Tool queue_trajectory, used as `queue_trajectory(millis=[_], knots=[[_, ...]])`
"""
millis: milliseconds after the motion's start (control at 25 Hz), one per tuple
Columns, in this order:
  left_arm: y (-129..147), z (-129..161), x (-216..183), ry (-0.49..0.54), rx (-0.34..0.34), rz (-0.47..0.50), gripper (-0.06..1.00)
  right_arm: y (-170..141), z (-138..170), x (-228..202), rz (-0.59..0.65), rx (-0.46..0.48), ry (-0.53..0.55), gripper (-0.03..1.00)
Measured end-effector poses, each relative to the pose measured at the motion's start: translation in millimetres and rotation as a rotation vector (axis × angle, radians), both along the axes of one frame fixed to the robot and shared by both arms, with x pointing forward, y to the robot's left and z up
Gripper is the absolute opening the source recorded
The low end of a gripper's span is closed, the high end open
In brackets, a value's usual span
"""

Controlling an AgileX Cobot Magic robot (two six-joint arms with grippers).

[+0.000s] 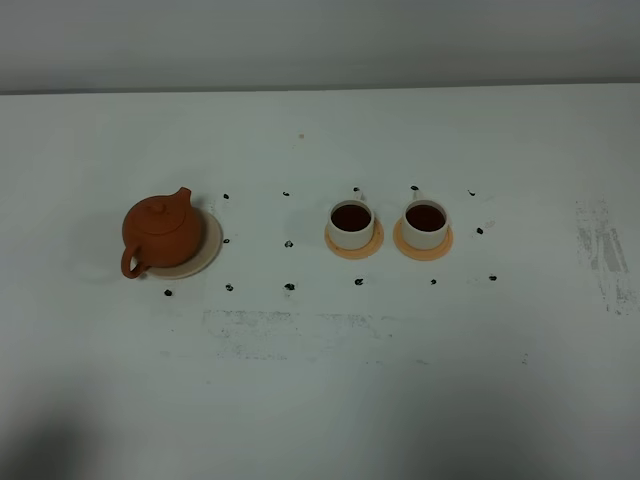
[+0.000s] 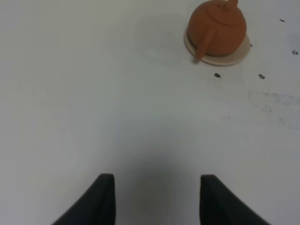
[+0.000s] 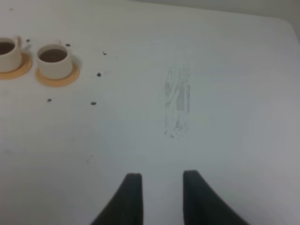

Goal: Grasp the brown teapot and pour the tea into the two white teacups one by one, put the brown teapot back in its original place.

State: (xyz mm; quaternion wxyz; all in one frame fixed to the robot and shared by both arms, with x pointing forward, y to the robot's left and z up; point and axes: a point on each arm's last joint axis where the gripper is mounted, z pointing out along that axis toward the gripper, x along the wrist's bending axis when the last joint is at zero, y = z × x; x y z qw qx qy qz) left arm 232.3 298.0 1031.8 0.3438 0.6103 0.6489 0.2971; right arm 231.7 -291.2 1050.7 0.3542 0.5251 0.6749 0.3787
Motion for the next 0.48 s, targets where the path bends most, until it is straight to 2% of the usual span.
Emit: queue_trajectory(millis=[480], knots=[[0.0, 0.0, 0.0, 0.0, 0.0, 0.0, 0.44, 0.0, 0.0, 0.0, 0.0, 0.0, 0.0, 0.23]])
